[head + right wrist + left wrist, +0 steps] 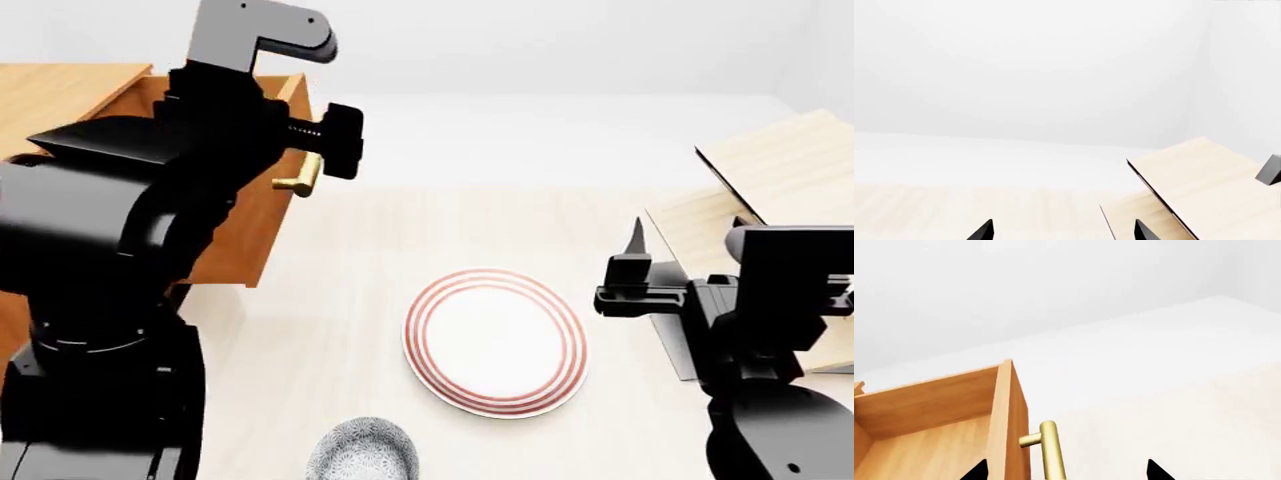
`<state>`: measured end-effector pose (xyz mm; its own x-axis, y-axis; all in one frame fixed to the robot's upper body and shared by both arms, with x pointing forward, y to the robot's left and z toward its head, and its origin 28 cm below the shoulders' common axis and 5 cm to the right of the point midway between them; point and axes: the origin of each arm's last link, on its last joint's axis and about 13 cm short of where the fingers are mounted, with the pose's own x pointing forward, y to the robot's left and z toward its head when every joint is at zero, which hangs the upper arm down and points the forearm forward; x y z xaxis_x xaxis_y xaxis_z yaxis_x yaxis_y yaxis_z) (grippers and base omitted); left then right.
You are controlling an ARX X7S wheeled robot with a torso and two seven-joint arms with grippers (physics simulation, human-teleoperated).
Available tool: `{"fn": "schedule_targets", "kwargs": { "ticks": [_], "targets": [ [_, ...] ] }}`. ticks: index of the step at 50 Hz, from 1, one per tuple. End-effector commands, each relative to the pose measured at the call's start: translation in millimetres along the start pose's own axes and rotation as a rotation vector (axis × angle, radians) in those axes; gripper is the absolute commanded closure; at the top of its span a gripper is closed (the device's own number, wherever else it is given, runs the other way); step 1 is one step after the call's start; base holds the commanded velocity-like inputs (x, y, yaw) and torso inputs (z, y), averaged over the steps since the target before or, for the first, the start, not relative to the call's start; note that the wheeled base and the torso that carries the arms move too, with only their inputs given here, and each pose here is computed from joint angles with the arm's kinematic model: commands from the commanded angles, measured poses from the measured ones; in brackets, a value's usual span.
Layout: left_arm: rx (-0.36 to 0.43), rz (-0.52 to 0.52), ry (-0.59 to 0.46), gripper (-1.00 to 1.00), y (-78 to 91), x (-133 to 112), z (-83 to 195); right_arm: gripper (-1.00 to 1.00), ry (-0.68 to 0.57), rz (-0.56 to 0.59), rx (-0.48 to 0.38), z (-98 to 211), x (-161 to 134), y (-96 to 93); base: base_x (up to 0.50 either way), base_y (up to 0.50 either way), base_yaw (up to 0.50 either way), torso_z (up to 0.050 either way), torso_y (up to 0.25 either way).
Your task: Open the top drawer of the cabinet and put the bowl in it.
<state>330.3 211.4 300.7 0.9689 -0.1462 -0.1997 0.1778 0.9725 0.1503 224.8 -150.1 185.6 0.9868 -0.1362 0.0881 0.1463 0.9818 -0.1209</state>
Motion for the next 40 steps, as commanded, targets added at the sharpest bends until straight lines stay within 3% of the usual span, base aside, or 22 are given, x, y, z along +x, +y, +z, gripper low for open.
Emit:
{"fn": "schedule_targets", "kwargs": {
  "ticks": [1, 8, 14, 26, 40],
  "targets": [
    [-0.014, -0.078, -0.146, -1.00, 2.3, -29.9, 37.1, -1.00, -0.009, 0.002, 0.002, 3.8, -1.9, -0.2, 0.00, 0.00, 0.00, 0.000, 0.000],
    [-0.008, -0.098, -0.210, -1.00, 0.9, -48.4, 54.4, -1.00, -0.018, 0.002, 0.001, 7.3, -4.0, -0.6, 0.00, 0.00, 0.00, 0.000, 0.000],
    [0.021, -0.138, -0.236, -1.00, -5.1, -60.3, 50.8, -1.00, -0.021, -0.002, 0.002, 7.7, -5.0, -1.7, 0.00, 0.00, 0.00, 0.000, 0.000],
    [0.103, -0.322, -0.290, -1.00, -32.2, -87.2, 9.7, -1.00, -0.025, -0.005, 0.000, 9.0, -5.8, -1.7, 0.00, 0.00, 0.00, 0.000, 0.000],
    [0.149, -0.487, -0.285, -1.00, -55.1, -115.0, -40.6, -1.00, -0.022, -0.004, -0.002, 7.7, -5.4, -1.0, 0.00, 0.00, 0.00, 0.000, 0.000]
  ]
}}
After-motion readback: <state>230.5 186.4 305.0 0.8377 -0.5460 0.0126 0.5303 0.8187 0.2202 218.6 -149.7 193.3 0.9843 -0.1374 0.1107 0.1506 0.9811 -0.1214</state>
